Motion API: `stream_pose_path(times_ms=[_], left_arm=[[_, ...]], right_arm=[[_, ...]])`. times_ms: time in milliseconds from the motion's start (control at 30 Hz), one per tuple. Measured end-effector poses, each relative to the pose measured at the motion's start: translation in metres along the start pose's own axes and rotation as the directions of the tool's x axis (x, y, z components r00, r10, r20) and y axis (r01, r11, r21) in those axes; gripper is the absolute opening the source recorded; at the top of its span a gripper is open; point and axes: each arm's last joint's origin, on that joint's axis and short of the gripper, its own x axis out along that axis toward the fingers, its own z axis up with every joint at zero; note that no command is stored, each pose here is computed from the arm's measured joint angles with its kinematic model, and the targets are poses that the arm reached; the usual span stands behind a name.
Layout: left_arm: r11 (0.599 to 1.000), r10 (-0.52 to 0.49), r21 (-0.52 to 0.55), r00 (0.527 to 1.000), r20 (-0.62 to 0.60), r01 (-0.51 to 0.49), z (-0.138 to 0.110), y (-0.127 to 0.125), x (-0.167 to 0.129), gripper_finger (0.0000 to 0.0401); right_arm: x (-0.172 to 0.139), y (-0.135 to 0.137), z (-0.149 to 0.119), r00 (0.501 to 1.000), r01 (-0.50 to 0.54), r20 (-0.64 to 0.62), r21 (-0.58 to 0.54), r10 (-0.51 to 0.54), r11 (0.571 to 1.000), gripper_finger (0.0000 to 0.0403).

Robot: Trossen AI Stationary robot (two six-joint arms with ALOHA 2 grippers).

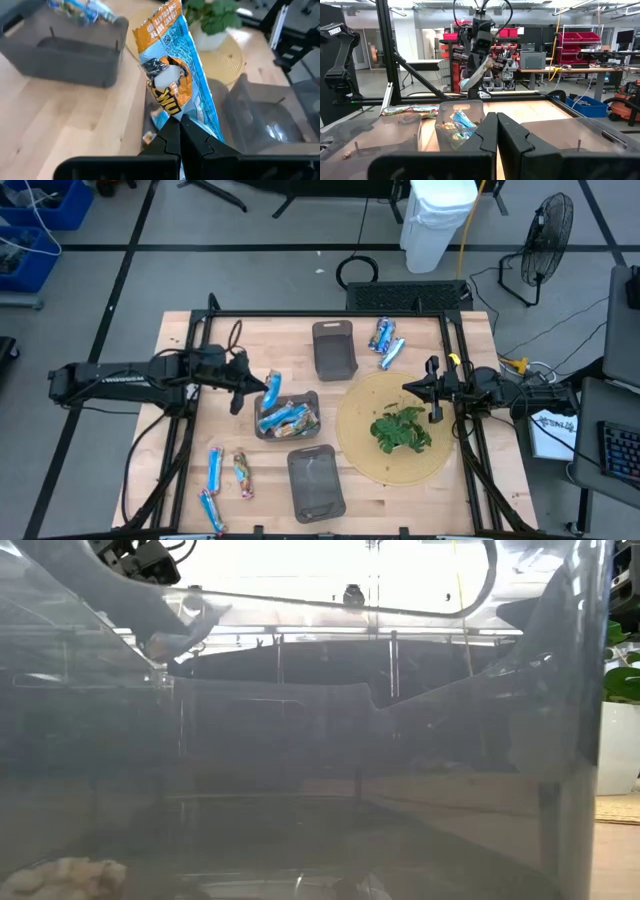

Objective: Pick and place Granola Bars by type
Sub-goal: Put the yellow granola bar into the middle black bin

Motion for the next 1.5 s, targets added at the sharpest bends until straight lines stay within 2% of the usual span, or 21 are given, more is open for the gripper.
stream_pose_path(times_ms=[200, 433, 767, 933, 1133, 1300, 1500], left_arm=[[0.999, 0.028, 0.033, 0.991, -0.134, -0.024, 0.005, -0.01, 0.018, 0.0], [0.993, 0.107, 0.077, 0.94, -0.323, -0.087, 0.028, -0.02, 0.043, 0.0], [0.982, 0.134, 0.184, 0.877, -0.461, -0.053, 0.047, -0.027, 0.079, 0.0], [0.974, 0.154, 0.227, 0.81, -0.566, -0.027, 0.04, -0.024, 0.091, 0.0], [0.976, 0.149, 0.218, 0.769, -0.622, -0.013, 0.034, -0.022, 0.103, 0.0], [0.983, 0.1, 0.183, 0.767, -0.634, 0.024, 0.033, -0.024, 0.103, 0.0], [0.987, 0.092, 0.161, 0.765, -0.637, 0.015, 0.033, -0.024, 0.103, 0.0001]], right_arm=[[0.0, 0.0, 0.0, 1.0, 0.0, 0.0, 0.0, 0.0, 1.0, 0.0], [0.0, 0.0, 0.0, 1.0, 0.0, 0.0, 0.0, 0.0, 1.0, 0.0], [0.0, 0.0, 0.0, 1.0, 0.0, -0.001, 0.0, 0.0, 1.0, 0.0], [0.0, 0.0, 0.0, 1.0, 0.0, 0.0, 0.0, 0.0, 1.0, 0.0], [0.0, 0.0, 0.0, 1.0, 0.0, 0.0, 0.0, 0.0, 1.0, 0.0], [0.0, 0.0, 0.0, 1.0, 0.0, 0.001, 0.0, 0.0, 1.0, 0.0], [0.0, 0.0, 0.0, 1.0, 0.0, 0.0, 0.0, 0.0, 1.0, 0.0]])
